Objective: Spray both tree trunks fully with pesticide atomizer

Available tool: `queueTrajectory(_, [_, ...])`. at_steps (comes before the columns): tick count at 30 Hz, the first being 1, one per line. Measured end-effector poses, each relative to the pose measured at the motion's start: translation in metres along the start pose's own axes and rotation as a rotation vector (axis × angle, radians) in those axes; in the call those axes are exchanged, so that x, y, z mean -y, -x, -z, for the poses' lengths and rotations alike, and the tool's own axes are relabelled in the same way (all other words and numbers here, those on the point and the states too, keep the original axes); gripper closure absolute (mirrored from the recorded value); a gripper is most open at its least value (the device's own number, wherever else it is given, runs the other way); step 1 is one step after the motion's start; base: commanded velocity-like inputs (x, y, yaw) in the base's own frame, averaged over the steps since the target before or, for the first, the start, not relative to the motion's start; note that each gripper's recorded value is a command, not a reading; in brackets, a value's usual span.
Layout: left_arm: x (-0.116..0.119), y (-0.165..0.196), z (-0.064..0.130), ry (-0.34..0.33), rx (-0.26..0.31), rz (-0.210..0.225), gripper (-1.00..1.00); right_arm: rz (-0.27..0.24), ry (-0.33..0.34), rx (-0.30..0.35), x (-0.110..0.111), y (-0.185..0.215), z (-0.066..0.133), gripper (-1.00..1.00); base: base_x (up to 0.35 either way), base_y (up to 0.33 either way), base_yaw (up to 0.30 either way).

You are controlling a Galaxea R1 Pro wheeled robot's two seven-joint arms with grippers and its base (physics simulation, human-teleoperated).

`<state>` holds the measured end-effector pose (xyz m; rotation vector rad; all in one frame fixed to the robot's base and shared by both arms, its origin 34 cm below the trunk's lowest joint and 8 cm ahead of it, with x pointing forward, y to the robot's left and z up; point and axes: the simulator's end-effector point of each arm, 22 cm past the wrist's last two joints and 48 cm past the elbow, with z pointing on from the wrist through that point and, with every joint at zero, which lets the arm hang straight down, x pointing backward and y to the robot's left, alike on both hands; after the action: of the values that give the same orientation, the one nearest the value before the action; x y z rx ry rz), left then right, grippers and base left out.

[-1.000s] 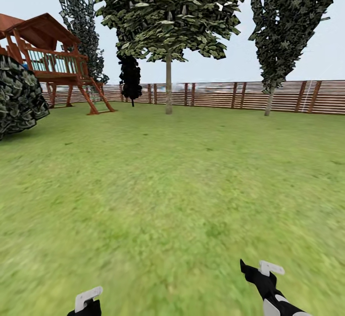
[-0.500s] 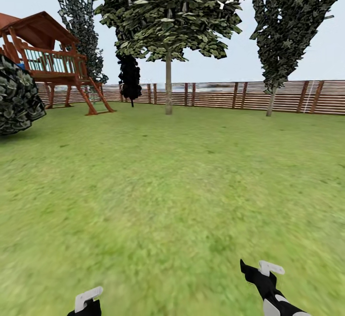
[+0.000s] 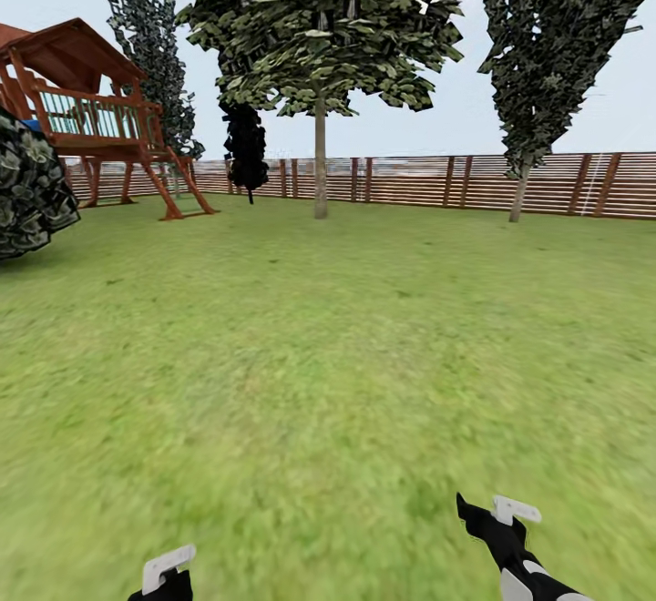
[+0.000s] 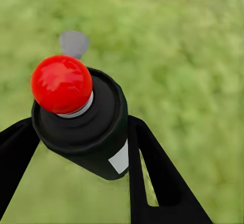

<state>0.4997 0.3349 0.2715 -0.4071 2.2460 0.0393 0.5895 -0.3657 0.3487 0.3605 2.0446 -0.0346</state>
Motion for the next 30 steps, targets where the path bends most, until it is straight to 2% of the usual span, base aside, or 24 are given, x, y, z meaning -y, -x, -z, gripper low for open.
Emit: queueTrajectory(30, [0.0000,0.0000,0.0000,0.000,0.000,0.000,1.00,0.000,0.000,0.000,0.0000,0.0000,0.0000,-1.00,0.330,0.000,0.000])
